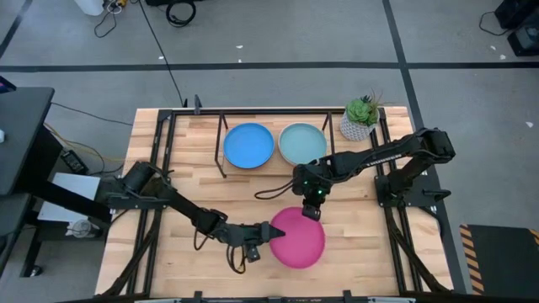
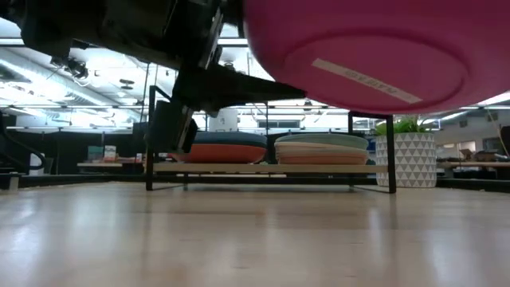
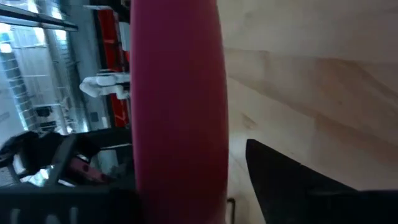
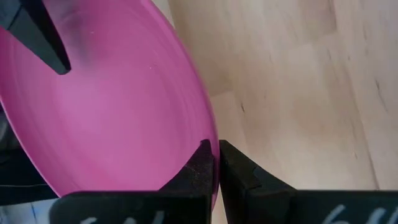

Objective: Place and stack plates onto a shelf
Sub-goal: Stack the pink plate on top of the blue plate on the shelf

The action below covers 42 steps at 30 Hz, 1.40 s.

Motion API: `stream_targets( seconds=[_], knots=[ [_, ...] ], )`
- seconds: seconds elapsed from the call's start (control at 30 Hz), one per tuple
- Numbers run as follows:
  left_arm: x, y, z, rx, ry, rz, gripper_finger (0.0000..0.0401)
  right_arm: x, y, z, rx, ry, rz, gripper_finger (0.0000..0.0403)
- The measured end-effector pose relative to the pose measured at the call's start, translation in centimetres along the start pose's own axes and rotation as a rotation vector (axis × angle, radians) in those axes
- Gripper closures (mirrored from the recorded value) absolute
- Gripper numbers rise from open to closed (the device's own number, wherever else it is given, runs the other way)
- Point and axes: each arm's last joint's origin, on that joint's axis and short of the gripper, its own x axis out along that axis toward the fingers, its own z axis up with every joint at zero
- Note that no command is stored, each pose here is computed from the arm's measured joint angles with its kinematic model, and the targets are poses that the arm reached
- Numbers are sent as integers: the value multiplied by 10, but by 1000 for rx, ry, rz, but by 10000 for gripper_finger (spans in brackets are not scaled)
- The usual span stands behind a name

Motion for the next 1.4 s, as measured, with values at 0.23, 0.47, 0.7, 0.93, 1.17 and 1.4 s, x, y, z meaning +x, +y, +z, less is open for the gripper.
stream_targets(
  seconds=[0.23, 0.47, 0.7, 0.93, 1.17, 1.4],
  knots=[
    [1, 0, 0, -25, 1, -15, 297, 0, 0, 0, -25, -2, -2, 360],
    [0, -1, 1, -94, -5, -23, 349, -10, -1, 4, 9, 5, -16, 311],
    [-6, 2, 9, -116, 9, -4, 329, -63, 23, 6, -50, -118, -164, 299],
    [-21, 15, 7, -124, 230, 28, 345, -118, 54, -17, -151, -382, -268, 298],
    [-26, 42, -28, -341, 555, 141, 333, -124, 78, -44, -235, -499, -373, 298],
    [-12, 31, -88, -432, 805, 96, 336, -104, 95, -55, -287, -469, -395, 298]
  ],
)
